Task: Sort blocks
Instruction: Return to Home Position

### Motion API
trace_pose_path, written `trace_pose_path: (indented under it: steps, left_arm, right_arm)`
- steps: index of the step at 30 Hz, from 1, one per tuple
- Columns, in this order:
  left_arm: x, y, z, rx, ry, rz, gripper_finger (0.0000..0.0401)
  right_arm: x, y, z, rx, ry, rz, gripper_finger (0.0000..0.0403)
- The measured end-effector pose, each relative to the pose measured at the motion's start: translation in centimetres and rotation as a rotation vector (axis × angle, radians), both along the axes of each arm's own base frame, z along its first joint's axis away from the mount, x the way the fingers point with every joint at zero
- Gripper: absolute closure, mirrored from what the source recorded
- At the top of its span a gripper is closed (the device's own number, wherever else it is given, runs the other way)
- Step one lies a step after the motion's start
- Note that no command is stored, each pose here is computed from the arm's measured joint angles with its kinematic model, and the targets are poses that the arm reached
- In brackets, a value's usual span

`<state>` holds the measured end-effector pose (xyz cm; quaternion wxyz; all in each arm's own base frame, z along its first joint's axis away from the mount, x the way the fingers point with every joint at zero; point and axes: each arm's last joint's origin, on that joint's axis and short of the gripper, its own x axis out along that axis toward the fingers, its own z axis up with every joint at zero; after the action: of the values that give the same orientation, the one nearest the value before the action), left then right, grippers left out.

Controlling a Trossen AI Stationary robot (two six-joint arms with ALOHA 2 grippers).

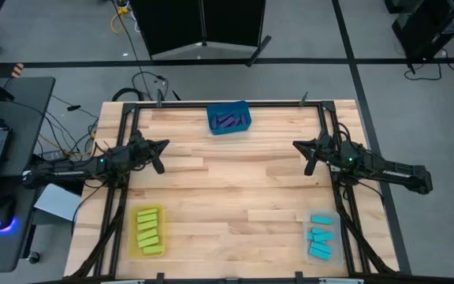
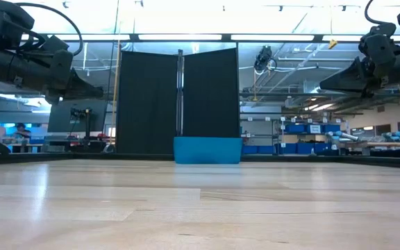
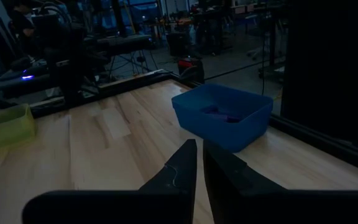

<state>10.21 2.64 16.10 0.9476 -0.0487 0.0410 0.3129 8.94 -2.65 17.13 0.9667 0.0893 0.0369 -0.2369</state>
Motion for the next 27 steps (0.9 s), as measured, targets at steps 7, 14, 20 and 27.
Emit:
trace_pose_path:
  steps: [7, 14, 20, 27]
  left_arm:
    - [0.0, 0.0, 0.03, 0.0, -0.001, -0.001, 0.0389]
    - [0.0, 0.0, 0.04, 0.0, -0.001, -0.001, 0.0389]
    - [0.0, 0.0, 0.06, 0.0, -0.002, -0.001, 0.0389]
    - [0.0, 0.0, 0.06, 0.0, -0.002, -0.001, 0.0389]
  right_arm:
    - [0.0, 0.0, 0.0, 0.0, 0.0, 0.0, 0.0368]
    - [0.0, 0.0, 0.0, 0.0, 0.0, 0.0, 0.0366]
    - [0.0, 0.0, 0.0, 0.0, 0.0, 0.0, 0.0364]
    - [0.0, 0.0, 0.0, 0.0, 0.0, 0.0, 0.0368]
